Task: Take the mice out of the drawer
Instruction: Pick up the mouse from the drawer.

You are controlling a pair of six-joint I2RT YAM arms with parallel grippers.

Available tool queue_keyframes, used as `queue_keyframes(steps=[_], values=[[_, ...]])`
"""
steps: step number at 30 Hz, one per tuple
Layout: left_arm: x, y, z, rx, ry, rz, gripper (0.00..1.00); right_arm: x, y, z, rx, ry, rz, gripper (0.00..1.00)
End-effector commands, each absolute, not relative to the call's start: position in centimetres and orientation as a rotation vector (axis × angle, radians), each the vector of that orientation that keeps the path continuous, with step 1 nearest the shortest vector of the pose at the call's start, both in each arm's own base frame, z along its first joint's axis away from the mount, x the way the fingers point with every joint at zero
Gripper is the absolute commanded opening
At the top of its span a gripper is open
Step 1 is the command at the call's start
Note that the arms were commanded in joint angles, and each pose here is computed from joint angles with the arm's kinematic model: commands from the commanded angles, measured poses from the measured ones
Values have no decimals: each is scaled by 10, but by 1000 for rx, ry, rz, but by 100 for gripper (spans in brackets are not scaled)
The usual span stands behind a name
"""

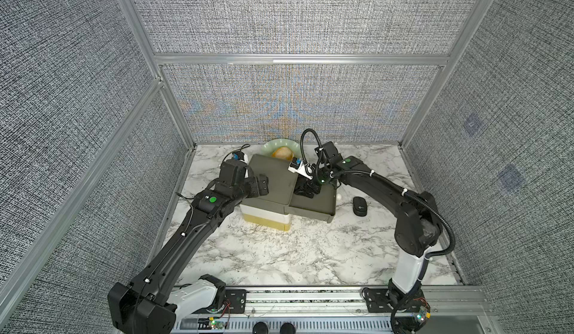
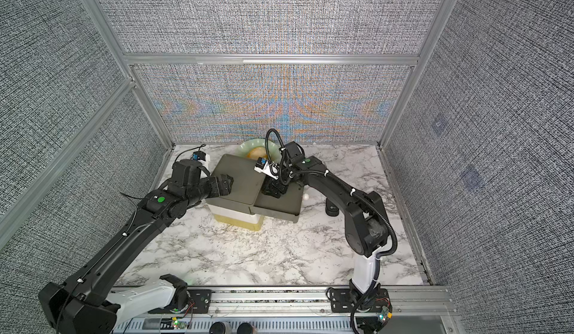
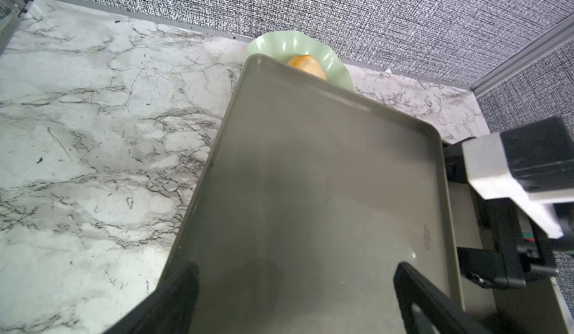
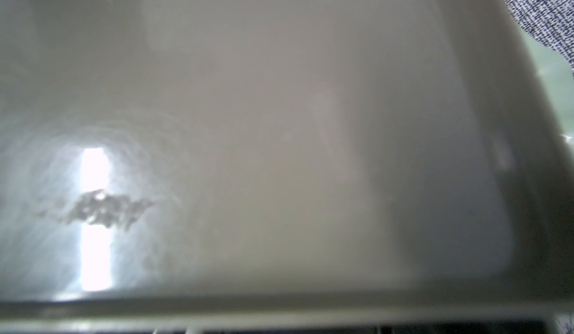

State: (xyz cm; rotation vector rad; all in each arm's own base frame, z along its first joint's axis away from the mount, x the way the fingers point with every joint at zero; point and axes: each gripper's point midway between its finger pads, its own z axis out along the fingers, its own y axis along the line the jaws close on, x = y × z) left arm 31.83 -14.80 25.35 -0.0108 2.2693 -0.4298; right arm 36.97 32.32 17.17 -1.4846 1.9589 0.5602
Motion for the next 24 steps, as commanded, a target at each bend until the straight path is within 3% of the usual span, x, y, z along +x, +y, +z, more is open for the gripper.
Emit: queue_keyframes(steps=[1, 8, 24], values=[[320, -147, 255, -18, 2257, -427, 99, 362, 318, 166, -1498, 1996, 557, 75], [321, -147, 255, -17, 2254, -431, 99, 366, 315, 167, -1478, 2012, 534, 59], [319, -152, 263, 2, 2242, -463, 99, 361, 288, 189, -1316, 2079, 503, 52]])
